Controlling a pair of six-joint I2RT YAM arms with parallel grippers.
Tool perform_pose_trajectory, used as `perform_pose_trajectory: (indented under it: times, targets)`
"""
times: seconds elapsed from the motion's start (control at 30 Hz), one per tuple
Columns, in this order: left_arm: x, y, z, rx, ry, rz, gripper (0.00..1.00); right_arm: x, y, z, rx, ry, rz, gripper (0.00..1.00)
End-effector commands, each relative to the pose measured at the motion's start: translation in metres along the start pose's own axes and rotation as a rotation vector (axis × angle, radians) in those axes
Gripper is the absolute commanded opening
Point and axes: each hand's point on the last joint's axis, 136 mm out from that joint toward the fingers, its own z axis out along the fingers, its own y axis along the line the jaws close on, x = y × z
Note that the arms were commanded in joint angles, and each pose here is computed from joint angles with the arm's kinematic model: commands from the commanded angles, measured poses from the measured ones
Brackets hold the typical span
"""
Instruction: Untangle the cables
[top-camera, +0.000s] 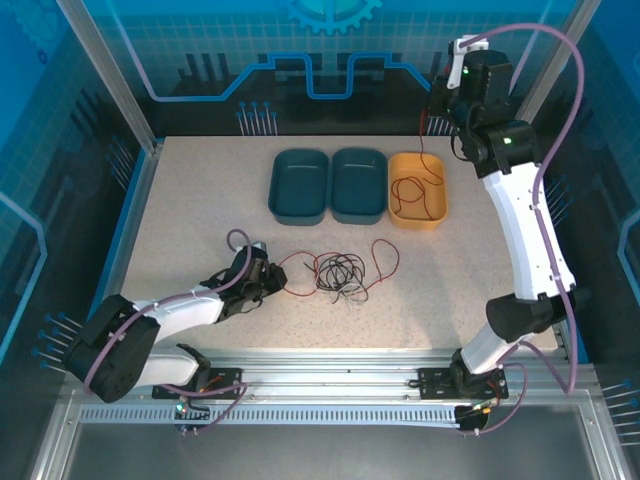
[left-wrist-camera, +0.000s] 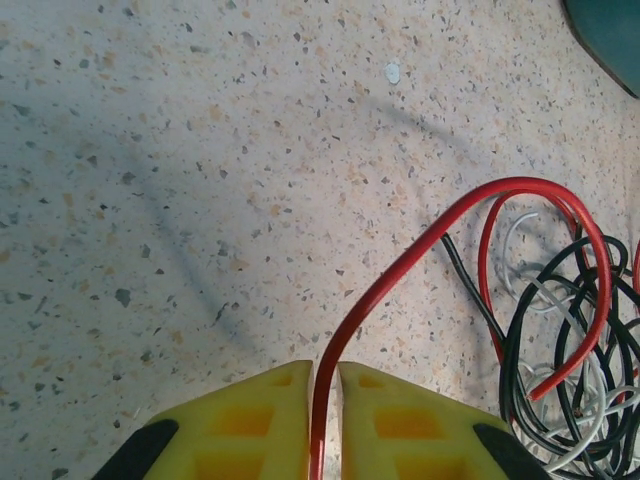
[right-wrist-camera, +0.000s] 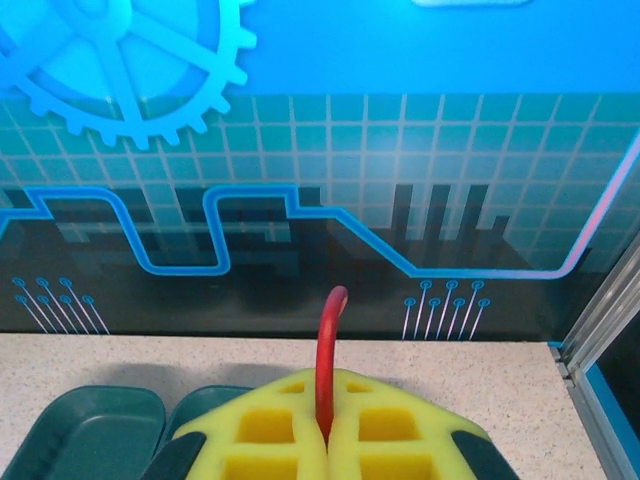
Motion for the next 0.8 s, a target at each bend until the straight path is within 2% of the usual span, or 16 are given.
perform_pose_trajectory:
  times: [0.0, 0.3, 0.57, 0.77]
  targets:
    - [-0.007, -0.009, -0.006, 0.017, -0.007, 0.012, 0.15, 0.004, 0.001, 0.019, 0.002, -0.004, 0.025, 0.00]
    - [-0.008, -0.011, -0.009, 0.023, -0.012, 0.015, 0.21, 0.067, -0.008, 0.065, 0.078, 0.145, 0.028, 0.00]
    - [-0.008, -0.012, -0.008, 0.022, -0.006, 0.016, 0.22, 0.122, -0.037, 0.075, 0.206, 0.261, 0.032, 0.00]
    - [-0.008, -0.012, -0.008, 0.022, -0.001, 0.017, 0.22, 0.170, -0.073, 0.081, 0.362, 0.409, 0.054, 0.00]
